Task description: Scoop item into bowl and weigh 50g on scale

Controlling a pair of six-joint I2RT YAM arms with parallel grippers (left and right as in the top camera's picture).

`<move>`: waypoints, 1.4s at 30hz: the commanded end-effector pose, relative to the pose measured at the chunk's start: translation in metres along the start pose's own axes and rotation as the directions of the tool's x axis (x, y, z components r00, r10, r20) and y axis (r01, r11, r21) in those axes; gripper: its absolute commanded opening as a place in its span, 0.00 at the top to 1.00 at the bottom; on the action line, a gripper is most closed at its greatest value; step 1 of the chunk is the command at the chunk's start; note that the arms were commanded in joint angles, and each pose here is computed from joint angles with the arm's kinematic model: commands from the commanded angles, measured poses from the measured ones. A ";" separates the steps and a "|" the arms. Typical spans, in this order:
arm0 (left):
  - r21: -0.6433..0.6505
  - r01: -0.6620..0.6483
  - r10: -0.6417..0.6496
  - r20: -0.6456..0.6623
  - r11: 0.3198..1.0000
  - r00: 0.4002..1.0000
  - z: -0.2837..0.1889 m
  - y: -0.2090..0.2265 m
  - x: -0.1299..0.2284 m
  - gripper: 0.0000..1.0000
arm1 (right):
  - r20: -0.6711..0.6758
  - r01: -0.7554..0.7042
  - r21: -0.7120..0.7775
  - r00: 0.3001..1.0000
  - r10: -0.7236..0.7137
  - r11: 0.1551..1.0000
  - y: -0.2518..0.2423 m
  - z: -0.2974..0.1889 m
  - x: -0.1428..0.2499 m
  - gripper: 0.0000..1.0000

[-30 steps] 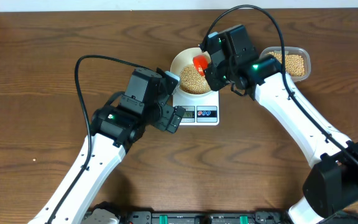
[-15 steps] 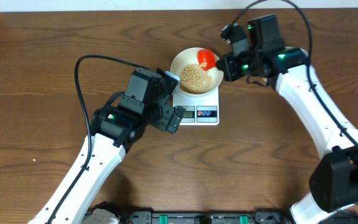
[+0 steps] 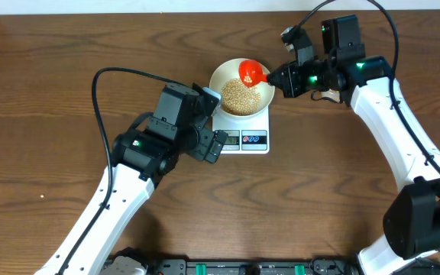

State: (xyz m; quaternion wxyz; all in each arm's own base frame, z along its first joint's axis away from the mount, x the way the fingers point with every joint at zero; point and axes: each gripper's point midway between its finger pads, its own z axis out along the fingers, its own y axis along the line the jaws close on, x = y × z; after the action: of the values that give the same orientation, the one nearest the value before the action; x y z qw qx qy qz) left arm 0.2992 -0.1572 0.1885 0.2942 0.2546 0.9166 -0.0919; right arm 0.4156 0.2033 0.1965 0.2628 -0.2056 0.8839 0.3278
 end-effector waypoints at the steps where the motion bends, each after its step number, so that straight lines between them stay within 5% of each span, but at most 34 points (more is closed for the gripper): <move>1: 0.003 -0.007 0.007 -0.003 1.000 1.000 0.000 0.000 0.002 0.03 | 0.021 0.047 0.043 0.999 -0.048 0.998 0.010 -0.008 -0.010 0.99; 19: 0.003 -0.007 0.007 -0.003 1.000 1.000 0.000 0.000 0.002 0.03 | -0.106 0.261 0.337 0.965 -0.239 0.905 0.018 0.020 0.005 0.99; 42: 0.003 -0.007 0.007 -0.003 1.000 1.000 0.000 0.000 0.002 0.03 | -0.189 0.532 0.292 0.847 -0.498 0.795 0.023 0.022 0.003 0.99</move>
State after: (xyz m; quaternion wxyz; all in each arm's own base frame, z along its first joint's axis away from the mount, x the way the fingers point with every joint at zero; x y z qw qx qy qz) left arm 0.2993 -0.1572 0.1885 0.2942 0.2546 0.9166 -0.0917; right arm 0.4078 0.2272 0.1680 0.2972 -0.3712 0.8752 0.0889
